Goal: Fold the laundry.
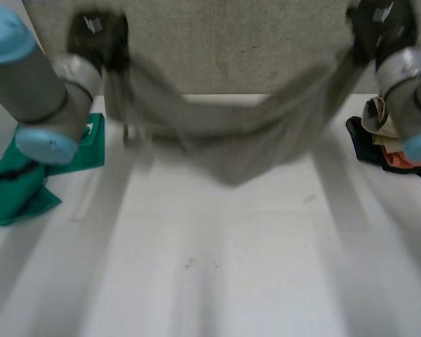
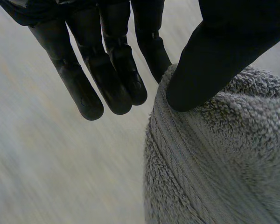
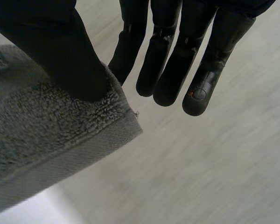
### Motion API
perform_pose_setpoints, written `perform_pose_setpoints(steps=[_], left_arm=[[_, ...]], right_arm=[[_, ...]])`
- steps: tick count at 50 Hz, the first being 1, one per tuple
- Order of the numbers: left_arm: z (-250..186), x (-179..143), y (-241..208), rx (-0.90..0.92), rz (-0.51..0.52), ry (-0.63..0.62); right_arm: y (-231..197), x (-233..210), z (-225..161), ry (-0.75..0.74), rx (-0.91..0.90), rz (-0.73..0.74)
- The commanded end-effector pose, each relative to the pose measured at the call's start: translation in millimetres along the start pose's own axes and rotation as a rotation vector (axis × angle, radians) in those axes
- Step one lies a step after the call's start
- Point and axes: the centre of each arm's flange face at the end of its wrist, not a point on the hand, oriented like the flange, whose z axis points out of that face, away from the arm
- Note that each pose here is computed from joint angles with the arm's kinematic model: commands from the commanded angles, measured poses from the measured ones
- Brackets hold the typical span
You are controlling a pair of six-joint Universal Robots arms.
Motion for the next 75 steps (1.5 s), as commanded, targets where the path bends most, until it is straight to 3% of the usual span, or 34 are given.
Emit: perform_pose_setpoints(steps=[1,7,14,19,23,27,33,41,49,53,61,69,75], left_arm=[[-16.3,-31.2,-98.8,0.263,-0.03,-0.135],[-43.7,-23.6,-74.2,0.106,-0.031,-0.098],[-82.1,-17.3,-14.2,-0.195,-0.023,-0.053],[-101.5,-12.6,31.5,-0.368,-0.024,-0.026],[-105.5,1.3,96.9,-0.53,-0.018,0.009],[-99.2,8.1,128.3,-0.581,-0.006,0.025],[-85.2,10.5,141.9,-0.561,-0.008,0.026],[-86.2,15.8,118.4,-0.475,-0.026,0.101],[-134.6,4.1,61.7,-0.428,-0.025,0.17],[-167.7,-9.4,57.7,-0.456,0.069,0.189],[-211.3,-39.7,100.4,-0.643,0.29,0.185],[-207.4,-44.1,149.7,-0.715,0.239,0.303],[-192.8,-52.7,165.9,-0.7,0.24,0.297]], right_arm=[[-106.9,52.6,-8.5,0.187,0.363,0.019],[-90.0,41.8,-31.2,0.112,0.233,0.029],[-64.3,11.9,-86.7,-0.115,-0.034,0.064],[-18.2,-15.7,-127.7,-0.296,-0.305,0.115],[19.2,-46.0,-150.9,-0.444,-0.432,0.091],[61.9,-71.0,-155.8,-0.537,-0.536,0.058],[84.9,-79.5,-149.6,-0.529,-0.593,0.062],[96.5,-73.3,-139.7,-0.399,-0.571,0.112],[99.4,-71.4,-134.1,-0.344,-0.544,0.132],[99.7,-72.8,-134.7,-0.35,-0.544,0.127],[100.3,-72.3,-135.0,-0.351,-0.547,0.131],[99.3,-75.4,-137.8,-0.367,-0.548,0.129],[100.6,-76.1,-139.4,-0.37,-0.55,0.129]])
